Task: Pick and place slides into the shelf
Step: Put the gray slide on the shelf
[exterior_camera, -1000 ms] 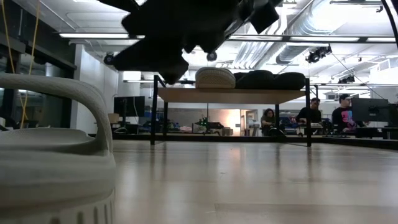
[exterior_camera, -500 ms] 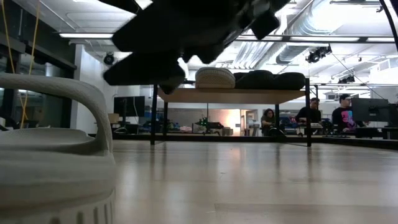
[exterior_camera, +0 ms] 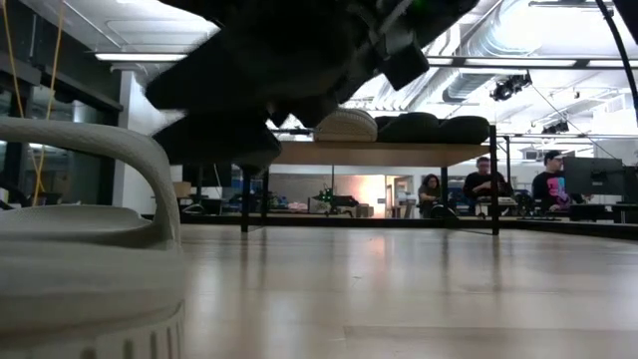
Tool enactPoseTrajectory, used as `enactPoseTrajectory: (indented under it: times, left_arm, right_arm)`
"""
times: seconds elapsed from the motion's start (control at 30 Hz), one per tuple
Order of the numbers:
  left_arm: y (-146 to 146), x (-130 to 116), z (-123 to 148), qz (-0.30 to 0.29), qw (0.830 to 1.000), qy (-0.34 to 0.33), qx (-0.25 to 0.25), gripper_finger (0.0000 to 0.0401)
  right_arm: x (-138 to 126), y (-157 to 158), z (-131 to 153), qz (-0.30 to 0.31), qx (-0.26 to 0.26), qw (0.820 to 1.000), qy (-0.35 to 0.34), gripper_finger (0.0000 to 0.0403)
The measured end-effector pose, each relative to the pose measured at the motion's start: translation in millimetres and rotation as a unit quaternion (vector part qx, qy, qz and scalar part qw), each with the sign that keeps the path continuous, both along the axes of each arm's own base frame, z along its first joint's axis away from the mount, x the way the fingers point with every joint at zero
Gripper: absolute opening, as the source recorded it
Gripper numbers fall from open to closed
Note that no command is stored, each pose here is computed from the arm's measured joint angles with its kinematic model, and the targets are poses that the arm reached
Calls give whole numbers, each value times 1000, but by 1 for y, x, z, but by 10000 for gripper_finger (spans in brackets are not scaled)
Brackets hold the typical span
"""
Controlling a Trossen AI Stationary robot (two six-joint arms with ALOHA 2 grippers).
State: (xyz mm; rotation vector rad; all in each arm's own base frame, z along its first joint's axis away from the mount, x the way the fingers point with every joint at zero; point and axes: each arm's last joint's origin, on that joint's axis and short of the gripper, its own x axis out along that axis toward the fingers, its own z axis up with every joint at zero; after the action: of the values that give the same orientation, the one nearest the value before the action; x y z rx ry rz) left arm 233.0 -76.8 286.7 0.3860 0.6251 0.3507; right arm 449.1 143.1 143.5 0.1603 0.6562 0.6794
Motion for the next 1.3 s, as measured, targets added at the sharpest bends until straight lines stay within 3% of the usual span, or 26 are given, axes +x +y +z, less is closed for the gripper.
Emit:
enactPoseTrajectory:
  times: [0.7,0.83,1.07,1.3]
  left_arm:
    - [0,0,0,0,1000,0,0,156]
    - [0,0,0,0,1000,0,0,156]
    - [0,0,0,0,1000,0,0,156]
    - [0,0,0,0,1000,0,0,156]
  right_arm:
    - [24,17,-15,52,22,998,21,193]
    - [24,17,-15,52,22,998,21,155]
    - [24,17,-15,57,23,998,13,23]
    - [25,17,-14,48,24,998,14,5]
